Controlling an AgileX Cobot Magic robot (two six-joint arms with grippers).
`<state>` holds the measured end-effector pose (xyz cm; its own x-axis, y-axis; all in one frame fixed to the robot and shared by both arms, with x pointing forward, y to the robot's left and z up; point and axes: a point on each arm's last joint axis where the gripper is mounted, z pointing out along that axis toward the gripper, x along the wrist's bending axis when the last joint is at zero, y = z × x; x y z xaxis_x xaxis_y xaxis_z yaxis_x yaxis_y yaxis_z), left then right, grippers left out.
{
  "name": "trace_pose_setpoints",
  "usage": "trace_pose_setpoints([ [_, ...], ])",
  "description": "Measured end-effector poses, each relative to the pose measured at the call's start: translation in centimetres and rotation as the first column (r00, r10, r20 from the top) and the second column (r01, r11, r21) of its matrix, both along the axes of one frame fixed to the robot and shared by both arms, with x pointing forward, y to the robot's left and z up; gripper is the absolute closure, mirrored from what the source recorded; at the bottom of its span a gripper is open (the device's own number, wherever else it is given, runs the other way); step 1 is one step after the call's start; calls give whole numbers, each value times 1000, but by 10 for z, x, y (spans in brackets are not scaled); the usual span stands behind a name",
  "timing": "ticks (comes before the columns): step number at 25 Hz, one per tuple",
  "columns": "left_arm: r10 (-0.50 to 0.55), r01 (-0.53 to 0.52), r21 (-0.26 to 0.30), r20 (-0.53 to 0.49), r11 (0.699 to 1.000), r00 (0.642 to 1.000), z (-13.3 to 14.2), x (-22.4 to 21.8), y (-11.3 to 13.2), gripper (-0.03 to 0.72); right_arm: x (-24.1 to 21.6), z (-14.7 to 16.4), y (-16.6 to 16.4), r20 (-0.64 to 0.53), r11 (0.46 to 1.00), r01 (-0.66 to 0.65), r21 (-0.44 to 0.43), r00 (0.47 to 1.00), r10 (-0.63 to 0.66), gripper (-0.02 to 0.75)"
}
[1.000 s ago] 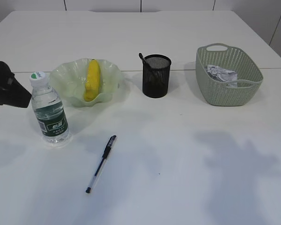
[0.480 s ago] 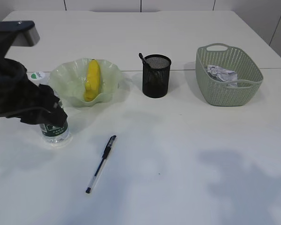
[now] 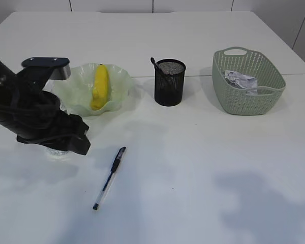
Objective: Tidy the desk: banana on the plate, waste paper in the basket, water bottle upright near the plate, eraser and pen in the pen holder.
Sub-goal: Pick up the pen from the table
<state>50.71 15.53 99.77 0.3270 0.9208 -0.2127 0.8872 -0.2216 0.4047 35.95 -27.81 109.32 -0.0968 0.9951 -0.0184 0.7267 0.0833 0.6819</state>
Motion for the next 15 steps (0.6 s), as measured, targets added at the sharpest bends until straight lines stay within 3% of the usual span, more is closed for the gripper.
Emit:
trace_pose_setpoints([
  [15, -67, 67, 9, 53, 998, 996, -34, 12, -29, 232, 0, 0, 0, -2, 1000, -11, -4, 1000, 11, 456],
])
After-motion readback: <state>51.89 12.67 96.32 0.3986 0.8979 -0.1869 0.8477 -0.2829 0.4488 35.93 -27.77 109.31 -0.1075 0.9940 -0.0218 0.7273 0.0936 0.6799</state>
